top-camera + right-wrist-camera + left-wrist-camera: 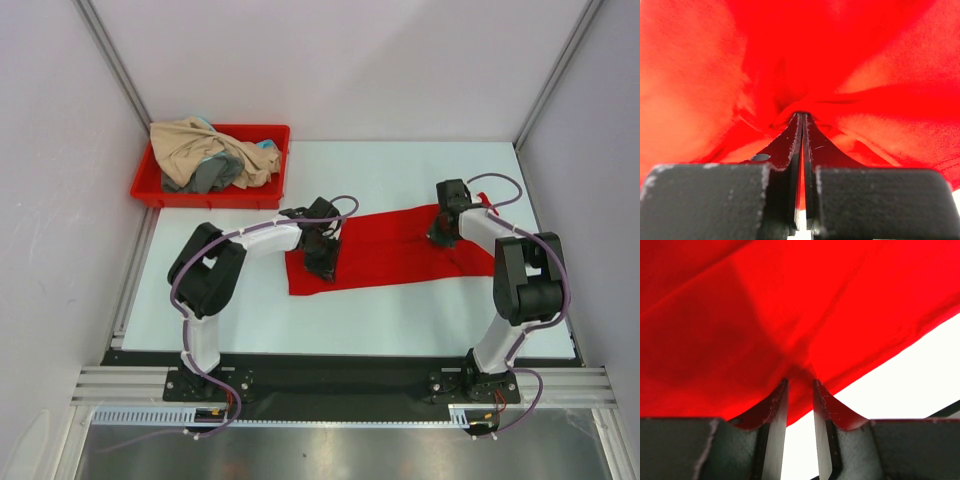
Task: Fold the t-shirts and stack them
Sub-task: Fold the tshirt
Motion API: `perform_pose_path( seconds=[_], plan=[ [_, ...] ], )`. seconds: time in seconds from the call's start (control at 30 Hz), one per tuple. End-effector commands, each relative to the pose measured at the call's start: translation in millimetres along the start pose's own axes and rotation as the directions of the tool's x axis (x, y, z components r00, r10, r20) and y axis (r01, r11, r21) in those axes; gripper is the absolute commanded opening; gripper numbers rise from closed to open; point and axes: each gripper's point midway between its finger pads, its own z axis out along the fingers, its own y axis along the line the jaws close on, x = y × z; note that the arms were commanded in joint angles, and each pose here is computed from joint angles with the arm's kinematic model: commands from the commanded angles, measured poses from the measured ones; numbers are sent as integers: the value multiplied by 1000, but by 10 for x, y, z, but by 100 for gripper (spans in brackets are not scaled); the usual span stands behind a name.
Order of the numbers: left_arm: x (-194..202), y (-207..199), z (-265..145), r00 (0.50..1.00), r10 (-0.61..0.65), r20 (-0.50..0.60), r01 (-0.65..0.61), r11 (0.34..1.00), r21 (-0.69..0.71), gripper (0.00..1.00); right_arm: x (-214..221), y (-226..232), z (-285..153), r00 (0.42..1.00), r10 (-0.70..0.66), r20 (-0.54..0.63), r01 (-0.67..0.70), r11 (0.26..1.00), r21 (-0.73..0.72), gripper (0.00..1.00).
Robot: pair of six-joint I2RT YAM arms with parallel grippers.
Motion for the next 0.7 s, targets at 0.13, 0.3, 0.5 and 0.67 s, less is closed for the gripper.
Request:
perform_pose_path(
  seconds=[0.13,0.3,0.5,0.67],
  plan=[
    [152,115,89,999,16,-32,-17,1000,-26,32,-312,163,49,997,9,73,-7,1000,-16,0],
    [185,125,99,999,15,-38,-16,1000,-25,32,-308,147,168,998,-2,64,2,1000,-2,0],
    [202,134,98,999,14,-41,-15,999,-28,32,-311,227,144,1000,-14,28,15,999,-37,0],
    [201,91,81,999,7,-34,-7,1000,-6,32,-466,228,-282,999,5,41,-1,996,-87,0]
  ],
)
